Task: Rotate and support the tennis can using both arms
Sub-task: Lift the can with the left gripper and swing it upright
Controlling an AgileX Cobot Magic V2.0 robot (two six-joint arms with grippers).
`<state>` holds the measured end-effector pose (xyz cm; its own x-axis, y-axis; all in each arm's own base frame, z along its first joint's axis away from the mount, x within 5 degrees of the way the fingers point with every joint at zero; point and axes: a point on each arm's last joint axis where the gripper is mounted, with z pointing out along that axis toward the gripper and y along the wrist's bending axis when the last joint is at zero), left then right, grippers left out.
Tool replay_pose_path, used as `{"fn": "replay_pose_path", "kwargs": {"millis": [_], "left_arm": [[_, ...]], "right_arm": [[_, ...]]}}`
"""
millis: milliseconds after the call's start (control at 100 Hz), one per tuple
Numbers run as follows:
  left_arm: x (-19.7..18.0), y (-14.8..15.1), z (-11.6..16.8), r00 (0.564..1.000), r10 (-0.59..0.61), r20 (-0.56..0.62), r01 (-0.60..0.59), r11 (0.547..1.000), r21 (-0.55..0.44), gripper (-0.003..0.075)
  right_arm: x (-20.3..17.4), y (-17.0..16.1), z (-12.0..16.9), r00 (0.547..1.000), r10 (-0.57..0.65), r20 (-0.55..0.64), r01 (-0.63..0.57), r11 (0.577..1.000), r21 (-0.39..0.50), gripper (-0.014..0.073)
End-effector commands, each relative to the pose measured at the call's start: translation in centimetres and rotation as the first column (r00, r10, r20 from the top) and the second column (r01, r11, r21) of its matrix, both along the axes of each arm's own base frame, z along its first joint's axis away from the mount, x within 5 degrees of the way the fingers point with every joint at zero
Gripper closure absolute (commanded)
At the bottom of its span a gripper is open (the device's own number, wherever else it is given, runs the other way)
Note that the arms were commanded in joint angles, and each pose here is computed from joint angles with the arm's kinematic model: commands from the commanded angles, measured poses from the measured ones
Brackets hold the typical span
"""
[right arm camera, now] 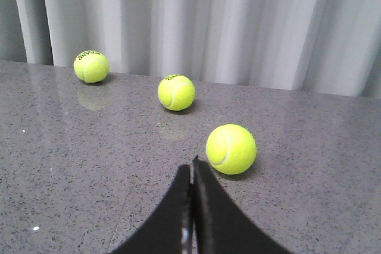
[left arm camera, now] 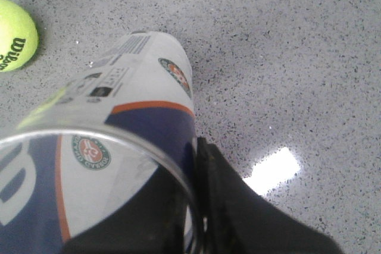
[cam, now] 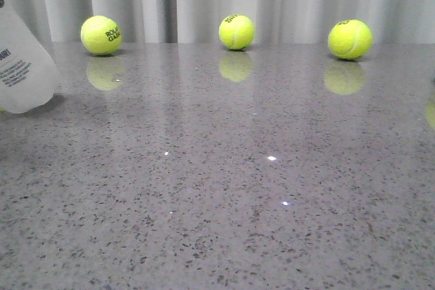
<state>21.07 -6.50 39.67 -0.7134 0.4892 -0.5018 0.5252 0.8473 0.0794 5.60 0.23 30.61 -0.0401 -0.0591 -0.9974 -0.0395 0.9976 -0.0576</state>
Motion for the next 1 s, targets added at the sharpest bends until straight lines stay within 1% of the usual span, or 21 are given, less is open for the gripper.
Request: {"fn": "replay_pose_path", "kwargs": {"millis": [0, 70, 110, 210, 260, 330, 400, 450, 580, 700, 990], "left_arm": [[-0.4, 0.0, 1.1, 1.0, 0.011, 0.018, -0.011, 1.0, -0.026, 0.0737], [-0.4, 0.0, 1.3, 1.0, 0.011, 0.024, -0.011, 1.0, -0.028, 0.0712], [-0.4, 0.0, 1.4, 1.0, 0.011, 0.029, -0.01, 1.0, -0.029, 0.0678], [0.1, -0.1, 2.0, 0.999, 0.011, 0.046, -0.01, 0.999, -0.034, 0.0568], [0.4, -0.2, 2.4, 0.998, 0.012, 0.054, -0.01, 0.999, -0.036, 0.0494], [1.3, -0.5, 2.6, 0.998, 0.01, 0.057, -0.008, 0.999, -0.036, 0.0411], [2.3, -0.7, 2.5, 0.999, 0.002, 0.052, -0.001, 1.0, -0.027, 0.0348], [3.1, -0.9, 2.4, 0.999, 0.001, 0.048, 0.0, 1.0, -0.016, 0.0322], [5.1, -1.2, 1.7, 1.0, 0.006, 0.024, -0.006, 1.0, 0.014, 0.0312], [5.9, -1.3, 1.5, 1.0, 0.009, 0.021, -0.009, 1.0, 0.027, 0.0312], [5.9, -1.3, 3.5, 0.996, 0.011, 0.091, -0.012, 1.0, 0.013, 0.0312]], "right_arm": [[-0.1, 0.0, 1.6, 0.995, -0.007, 0.103, 0.007, 1.0, 0.003, 0.0663], [-0.1, 0.0, 1.6, 0.995, -0.007, 0.103, 0.007, 1.0, 0.003, 0.0663], [-0.1, 0.0, 1.6, 0.995, -0.007, 0.103, 0.007, 1.0, 0.003, 0.0663], [-0.1, 0.0, 1.6, 0.995, -0.007, 0.103, 0.007, 1.0, 0.003, 0.0663], [-0.1, 0.0, 1.6, 0.995, -0.007, 0.103, 0.007, 1.0, 0.003, 0.0663], [-0.1, 0.0, 1.6, 0.995, -0.007, 0.103, 0.007, 1.0, 0.003, 0.0663], [-0.1, 0.0, 1.6, 0.995, -0.007, 0.103, 0.007, 1.0, 0.003, 0.0663], [-0.1, 0.0, 1.6, 0.995, -0.007, 0.103, 0.007, 1.0, 0.003, 0.0663], [-0.1, 0.0, 1.6, 0.995, -0.007, 0.103, 0.007, 1.0, 0.003, 0.0663], [-0.1, 0.0, 1.6, 0.995, -0.007, 0.103, 0.007, 1.0, 0.003, 0.0663], [-0.1, 0.0, 1.6, 0.995, -0.007, 0.103, 0.007, 1.0, 0.003, 0.0663]]}}
